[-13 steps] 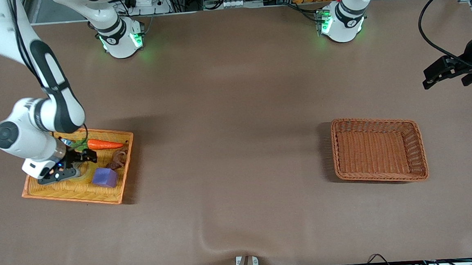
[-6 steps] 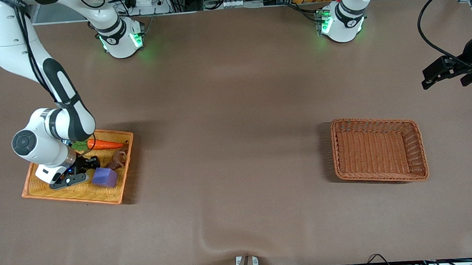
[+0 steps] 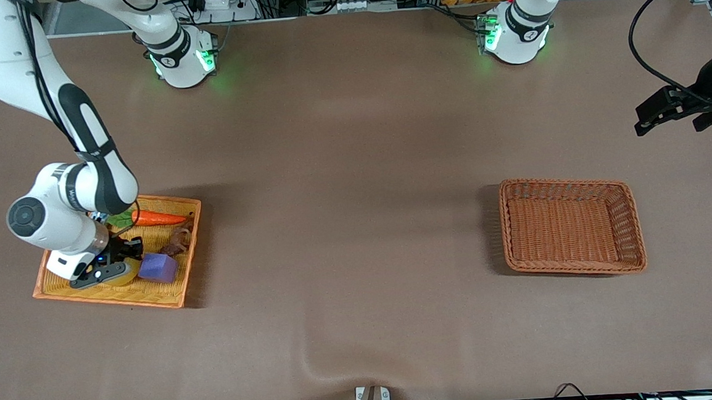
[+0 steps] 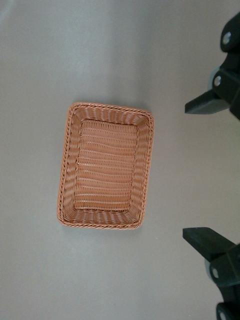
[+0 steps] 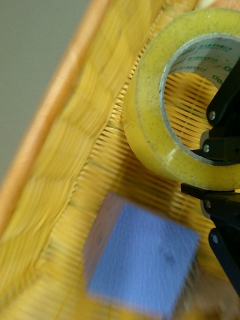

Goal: Transfer tape with both arms
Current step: 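Lift the tape roll with the right gripper and set it on the table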

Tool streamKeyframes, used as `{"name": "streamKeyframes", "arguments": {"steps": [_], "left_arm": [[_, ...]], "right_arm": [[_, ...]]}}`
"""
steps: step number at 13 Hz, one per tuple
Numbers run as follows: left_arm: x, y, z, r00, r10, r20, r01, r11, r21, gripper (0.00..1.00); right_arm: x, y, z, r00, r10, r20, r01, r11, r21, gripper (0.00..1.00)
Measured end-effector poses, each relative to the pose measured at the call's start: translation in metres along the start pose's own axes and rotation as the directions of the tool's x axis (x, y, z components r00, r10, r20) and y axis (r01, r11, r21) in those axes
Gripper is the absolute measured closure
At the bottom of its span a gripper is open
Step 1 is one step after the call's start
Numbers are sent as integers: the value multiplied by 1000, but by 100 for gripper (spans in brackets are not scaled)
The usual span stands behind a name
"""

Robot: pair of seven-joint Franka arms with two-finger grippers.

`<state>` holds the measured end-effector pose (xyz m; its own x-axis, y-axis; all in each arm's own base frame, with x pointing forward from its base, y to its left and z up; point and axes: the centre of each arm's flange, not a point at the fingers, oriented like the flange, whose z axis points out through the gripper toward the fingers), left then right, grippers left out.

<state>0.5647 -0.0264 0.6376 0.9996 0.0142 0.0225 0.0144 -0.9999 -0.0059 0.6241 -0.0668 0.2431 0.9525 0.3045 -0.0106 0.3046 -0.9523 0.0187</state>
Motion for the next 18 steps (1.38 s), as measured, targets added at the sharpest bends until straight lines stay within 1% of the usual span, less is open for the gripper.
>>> {"name": "streamKeyframes", "arguments": {"steps": [1,2,4,5,8,9,10,11,13,14,16,17,18], "left_arm": [[0,0,0,1000,0,0,0,1000,0,0],[0,0,0,1000,0,0,0,1000,0,0],[1,1,2,1000,1,1,-1,1000,0,0],[2,1,3,1000,2,1,-2,1000,-1,0],[5,2,5,1000,3,-6,-3,1000,-2,0],[5,2,5,1000,4,-7,-4,1000,-2,0],[6,2,6,1000,4,-7,-4,1000,-3,0],[6,3,6,1000,5,-6,-5,1000,-3,0],[7,3,8,1000,6,-3,-6,1000,-3,0],[8,3,9,1000,6,-4,-6,1000,-3,0],[8,4,9,1000,7,-7,-7,1000,-4,0],[9,4,9,1000,7,-8,-7,1000,-4,0],[9,4,9,1000,7,-8,-7,1000,-4,0]], "right_arm": [[6,-5,-31,1000,-7,23,7,1000,26,78],[12,-14,-65,999,-15,33,12,998,65,78],[29,-52,-125,999,-41,16,38,989,142,78],[40,-78,-142,999,-33,2,32,986,163,78],[79,-196,-174,997,66,-28,-60,982,177,78],[89,-240,-184,994,108,-32,-100,978,182,78],[96,-282,-188,990,142,-23,-135,973,188,78],[99,-326,-183,986,164,-3,-161,968,190,78],[100,-416,-152,971,232,51,-238,954,183,78],[101,-463,-130,956,287,53,-292,938,189,78],[102,-560,-83,918,397,12,-387,888,247,78],[100,-597,-56,907,422,4,-407,873,270,78],[100,-619,-29,903,430,5,-414,867,276,78]]}}
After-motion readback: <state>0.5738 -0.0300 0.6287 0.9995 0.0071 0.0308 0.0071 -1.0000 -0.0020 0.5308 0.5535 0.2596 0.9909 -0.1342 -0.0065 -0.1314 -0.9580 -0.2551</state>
